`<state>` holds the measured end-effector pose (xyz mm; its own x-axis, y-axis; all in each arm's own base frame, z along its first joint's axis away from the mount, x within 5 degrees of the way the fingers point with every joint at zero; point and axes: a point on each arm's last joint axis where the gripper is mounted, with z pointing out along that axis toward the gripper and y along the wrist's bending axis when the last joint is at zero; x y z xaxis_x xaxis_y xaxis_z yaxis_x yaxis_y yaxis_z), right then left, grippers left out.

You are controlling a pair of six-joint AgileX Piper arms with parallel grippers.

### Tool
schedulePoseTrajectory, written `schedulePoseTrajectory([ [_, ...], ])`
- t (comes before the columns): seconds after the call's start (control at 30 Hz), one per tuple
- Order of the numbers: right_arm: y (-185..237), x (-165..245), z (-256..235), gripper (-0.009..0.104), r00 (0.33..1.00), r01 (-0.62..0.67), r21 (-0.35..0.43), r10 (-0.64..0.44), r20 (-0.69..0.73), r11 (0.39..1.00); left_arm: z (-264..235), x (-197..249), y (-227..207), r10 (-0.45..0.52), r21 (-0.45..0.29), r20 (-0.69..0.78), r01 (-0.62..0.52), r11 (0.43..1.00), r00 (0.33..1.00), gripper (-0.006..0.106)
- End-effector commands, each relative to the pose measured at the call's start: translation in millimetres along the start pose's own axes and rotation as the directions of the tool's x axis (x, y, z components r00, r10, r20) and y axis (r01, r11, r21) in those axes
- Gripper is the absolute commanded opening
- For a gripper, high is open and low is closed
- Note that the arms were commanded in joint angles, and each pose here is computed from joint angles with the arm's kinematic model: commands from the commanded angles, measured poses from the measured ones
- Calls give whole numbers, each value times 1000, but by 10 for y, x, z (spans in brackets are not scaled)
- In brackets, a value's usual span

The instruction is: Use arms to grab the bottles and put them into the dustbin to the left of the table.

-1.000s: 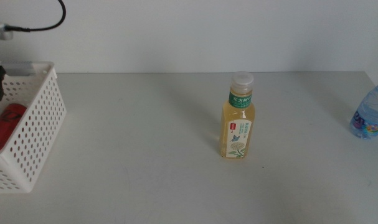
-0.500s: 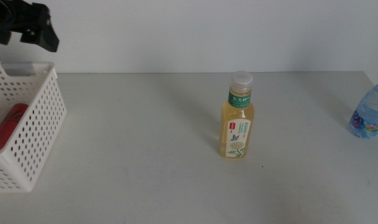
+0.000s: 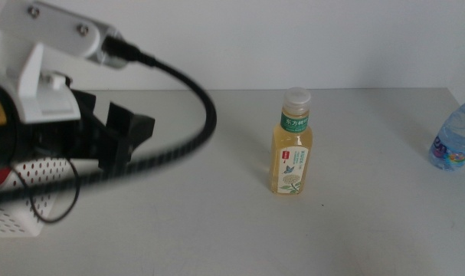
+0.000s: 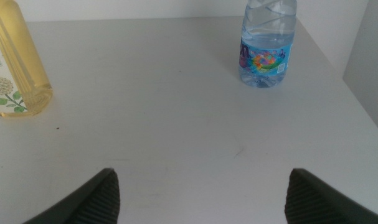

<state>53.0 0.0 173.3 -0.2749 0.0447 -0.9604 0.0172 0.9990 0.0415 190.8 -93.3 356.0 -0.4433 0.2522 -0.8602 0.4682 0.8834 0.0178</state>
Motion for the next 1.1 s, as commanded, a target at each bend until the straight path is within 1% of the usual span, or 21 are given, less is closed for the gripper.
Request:
schedulePoseTrajectory([
  [0.0, -4, -83, -24, 68, 996, 20, 8, -20, 89, 1000, -132, 91, -129, -7, 47, 169, -1, 999, 986, 93],
  [0.1, -4, -83, -24, 68, 996, 20, 8, -20, 89, 1000, -139, 353, -267, 26, 102, 203, -47, 994, 979, 93],
  [0.17, -4, -83, -24, 68, 996, 20, 8, -20, 89, 1000, -134, 482, -332, 30, 134, 209, -59, 989, 977, 93],
  [0.3, -4, -83, -24, 68, 996, 20, 8, -20, 89, 1000, -83, 636, -407, 28, 170, 233, -69, 983, 972, 93],
  [0.4, -4, -83, -24, 68, 996, 20, 8, -20, 89, 1000, -55, 671, -413, 14, 175, 236, -57, 983, 972, 93],
  [0.7, -4, -83, -24, 68, 996, 20, 8, -20, 89, 1000, -46, 674, -410, 14, 173, 231, -55, 983, 973, 93],
  [0.77, -4, -83, -24, 68, 996, 20, 8, -20, 89, 1000, -23, 612, -424, 16, 175, 297, -71, 982, 955, 93],
  [0.83, -4, -83, -24, 68, 996, 20, 8, -20, 89, 1000, 27, 601, -435, 18, 176, 305, -75, 982, 952, 93],
  [1.0, -4, -83, -24, 68, 996, 20, 8, -20, 89, 1000, 231, 652, -467, -28, 190, 233, -17, 982, 972, 93],
  [1.03, -4, -83, -24, 68, 996, 20, 8, -20, 89, 1000, 282, 655, -477, -21, 189, 233, -24, 982, 972, 93],
  [1.07, -4, -83, -24, 68, 996, 20, 8, -20, 89, 1000, 331, 644, -491, 8, 187, 254, -57, 981, 967, 93],
])
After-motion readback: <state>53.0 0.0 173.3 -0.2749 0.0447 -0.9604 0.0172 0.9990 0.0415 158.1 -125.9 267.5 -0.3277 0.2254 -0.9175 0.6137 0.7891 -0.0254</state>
